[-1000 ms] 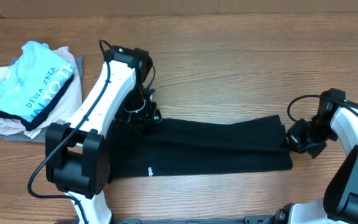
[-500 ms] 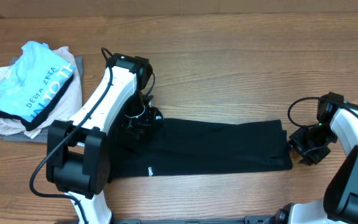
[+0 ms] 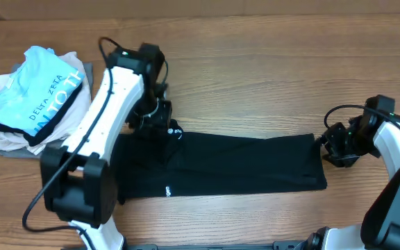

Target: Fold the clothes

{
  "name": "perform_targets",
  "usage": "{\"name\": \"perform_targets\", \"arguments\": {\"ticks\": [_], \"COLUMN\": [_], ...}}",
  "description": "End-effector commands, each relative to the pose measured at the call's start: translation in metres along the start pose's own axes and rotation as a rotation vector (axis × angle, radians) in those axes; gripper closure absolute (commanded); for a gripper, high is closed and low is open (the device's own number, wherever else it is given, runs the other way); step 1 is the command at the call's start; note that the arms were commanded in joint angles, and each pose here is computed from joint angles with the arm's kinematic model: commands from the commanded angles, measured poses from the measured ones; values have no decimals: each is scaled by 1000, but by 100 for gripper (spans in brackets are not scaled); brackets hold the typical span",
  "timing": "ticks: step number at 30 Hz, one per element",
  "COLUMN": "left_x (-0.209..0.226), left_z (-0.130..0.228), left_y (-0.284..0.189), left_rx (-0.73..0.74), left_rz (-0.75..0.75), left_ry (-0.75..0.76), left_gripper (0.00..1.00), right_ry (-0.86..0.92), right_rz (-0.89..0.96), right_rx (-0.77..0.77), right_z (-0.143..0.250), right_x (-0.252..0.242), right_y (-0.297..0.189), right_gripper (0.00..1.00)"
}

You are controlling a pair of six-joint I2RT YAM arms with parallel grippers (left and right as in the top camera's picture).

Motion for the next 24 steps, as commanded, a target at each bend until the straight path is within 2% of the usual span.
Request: {"name": "perform_targets", "arguments": {"ticks": [1,12,16,19,24], "left_x": [-1,-12,-24,-27,-22], "left_z": [-7,-35,-39,-41,-45], "left_y": [-10,56,65,67,71], "left_rx": [-90,-6,5,-19,-39], "left_rz": [12,26,130,91,-42], "left_ry": [44,132,209,244,258], "left_gripper": [44,45,47,41,40], "right_ry": [-61,-80,-80,-79,-79], "right_rz": [-114,-124,-123,-122,-129], "right_rx": [-73,-90,-88,-86,-80], "right_z": [-1,1,2,2,2], "right_x": [15,17,17,17,17], "right_y": [-26,-32,-32,-31,-31], "right_gripper": [49,46,46,46,46]}}
Point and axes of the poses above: each gripper's point midway between its finger pads, its own y axis out along the fingers, its own x axis along the line the jaws close on, z = x × y, the point moved 10 cm from there along -y, back along the fingers, and after that the axes turned 1 degree about -y, right-handed, at the moved point
